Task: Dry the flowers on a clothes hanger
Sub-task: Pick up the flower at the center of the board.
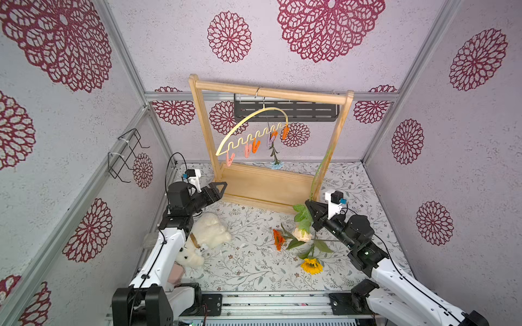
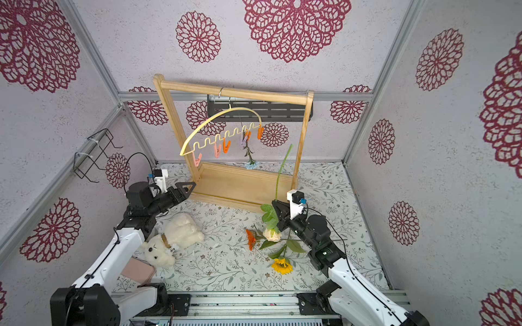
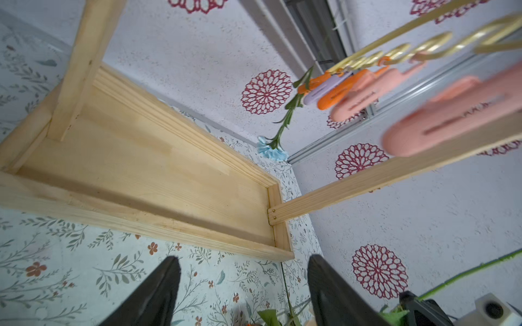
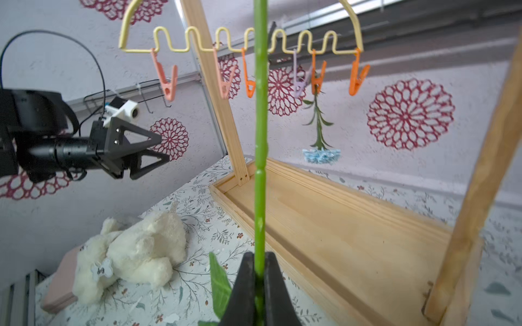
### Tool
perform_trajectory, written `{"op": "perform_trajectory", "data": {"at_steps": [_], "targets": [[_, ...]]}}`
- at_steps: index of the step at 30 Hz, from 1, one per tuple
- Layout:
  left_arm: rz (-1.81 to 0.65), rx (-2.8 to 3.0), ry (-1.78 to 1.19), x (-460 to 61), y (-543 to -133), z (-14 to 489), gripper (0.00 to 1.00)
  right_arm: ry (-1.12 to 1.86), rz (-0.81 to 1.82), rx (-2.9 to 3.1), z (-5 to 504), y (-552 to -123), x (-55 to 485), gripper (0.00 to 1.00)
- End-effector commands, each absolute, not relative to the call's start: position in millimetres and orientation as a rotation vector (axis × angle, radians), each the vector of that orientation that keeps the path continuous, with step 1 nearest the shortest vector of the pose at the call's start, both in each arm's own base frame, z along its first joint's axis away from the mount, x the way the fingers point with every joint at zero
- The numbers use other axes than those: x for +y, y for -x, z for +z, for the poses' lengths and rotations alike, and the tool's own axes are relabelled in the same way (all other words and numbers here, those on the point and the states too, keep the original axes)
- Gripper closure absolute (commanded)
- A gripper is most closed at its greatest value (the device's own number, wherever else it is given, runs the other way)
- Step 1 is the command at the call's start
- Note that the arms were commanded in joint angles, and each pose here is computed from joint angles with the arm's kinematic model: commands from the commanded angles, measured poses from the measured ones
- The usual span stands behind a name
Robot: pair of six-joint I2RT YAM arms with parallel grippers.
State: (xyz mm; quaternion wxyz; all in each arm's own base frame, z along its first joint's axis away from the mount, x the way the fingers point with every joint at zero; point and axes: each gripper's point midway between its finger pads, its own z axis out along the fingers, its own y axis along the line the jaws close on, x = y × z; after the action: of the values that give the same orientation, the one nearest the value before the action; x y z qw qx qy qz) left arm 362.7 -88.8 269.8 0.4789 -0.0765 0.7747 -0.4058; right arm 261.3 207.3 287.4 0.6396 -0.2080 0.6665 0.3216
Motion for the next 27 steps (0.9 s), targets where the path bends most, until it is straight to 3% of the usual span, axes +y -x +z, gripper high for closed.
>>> {"op": "perform_trajectory", "data": {"at_steps": [1,9,17,23,27], "targets": [[-0.975,1.783,-0.017,-105,-343,291,0.24,0.729,0.713,1.307,322,-240,230,1.0],[-1.074,1.625,-0.481,-189,-288,308,0.19,0.938,0.738,1.32,316,-239,259,1.0],[-1.068,1.607,-0.722,-246,-276,316,0.13,1.025,0.843,1.313,314,-229,285,1.0],[-1.119,1.575,-0.803,-274,-277,324,0.17,1.021,0.942,1.325,311,-222,304,1.0],[-1.161,1.564,-0.806,-280,-278,327,0.29,0.961,0.981,1.352,312,-229,308,1.0]]}}
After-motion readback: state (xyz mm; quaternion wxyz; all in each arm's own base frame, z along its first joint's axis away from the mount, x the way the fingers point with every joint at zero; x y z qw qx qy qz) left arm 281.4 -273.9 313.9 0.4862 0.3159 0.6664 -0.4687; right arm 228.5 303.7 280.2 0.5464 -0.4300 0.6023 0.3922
